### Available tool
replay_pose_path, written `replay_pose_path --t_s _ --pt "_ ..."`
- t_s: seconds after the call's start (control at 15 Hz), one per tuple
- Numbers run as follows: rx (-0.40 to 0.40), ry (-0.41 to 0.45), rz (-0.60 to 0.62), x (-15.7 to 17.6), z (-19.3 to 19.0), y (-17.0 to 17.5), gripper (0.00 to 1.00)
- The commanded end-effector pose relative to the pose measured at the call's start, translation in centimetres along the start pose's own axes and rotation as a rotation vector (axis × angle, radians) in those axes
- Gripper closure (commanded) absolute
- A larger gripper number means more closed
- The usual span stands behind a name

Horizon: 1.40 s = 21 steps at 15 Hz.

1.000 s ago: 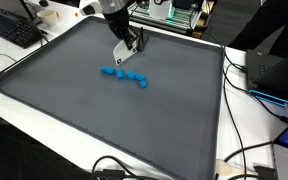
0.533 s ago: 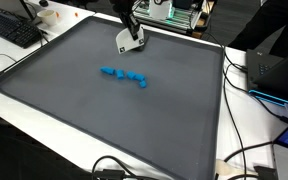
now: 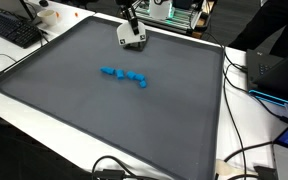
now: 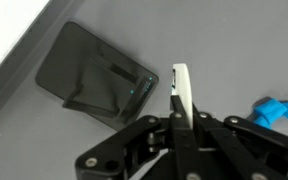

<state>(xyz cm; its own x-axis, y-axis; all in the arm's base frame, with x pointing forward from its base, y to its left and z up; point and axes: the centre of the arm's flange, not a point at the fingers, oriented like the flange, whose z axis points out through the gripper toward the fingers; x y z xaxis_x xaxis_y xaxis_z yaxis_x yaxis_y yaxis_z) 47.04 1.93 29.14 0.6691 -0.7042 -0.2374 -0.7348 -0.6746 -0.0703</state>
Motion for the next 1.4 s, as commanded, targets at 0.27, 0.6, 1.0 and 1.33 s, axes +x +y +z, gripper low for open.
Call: replay_pose_path --t_s 0.27,0.6,1.0,1.33 --pt "0.066 -0.009 0.183 -1.9 1.6 3.5 0.99" --pt "0.105 -0.001 0.245 -1.9 3.4 4.8 0.99" --pt "0.145 0.056 0.308 -1.7 4.3 5.8 0.99" --pt "0.170 0.077 0.374 -1.7 4.7 6.5 0.99"
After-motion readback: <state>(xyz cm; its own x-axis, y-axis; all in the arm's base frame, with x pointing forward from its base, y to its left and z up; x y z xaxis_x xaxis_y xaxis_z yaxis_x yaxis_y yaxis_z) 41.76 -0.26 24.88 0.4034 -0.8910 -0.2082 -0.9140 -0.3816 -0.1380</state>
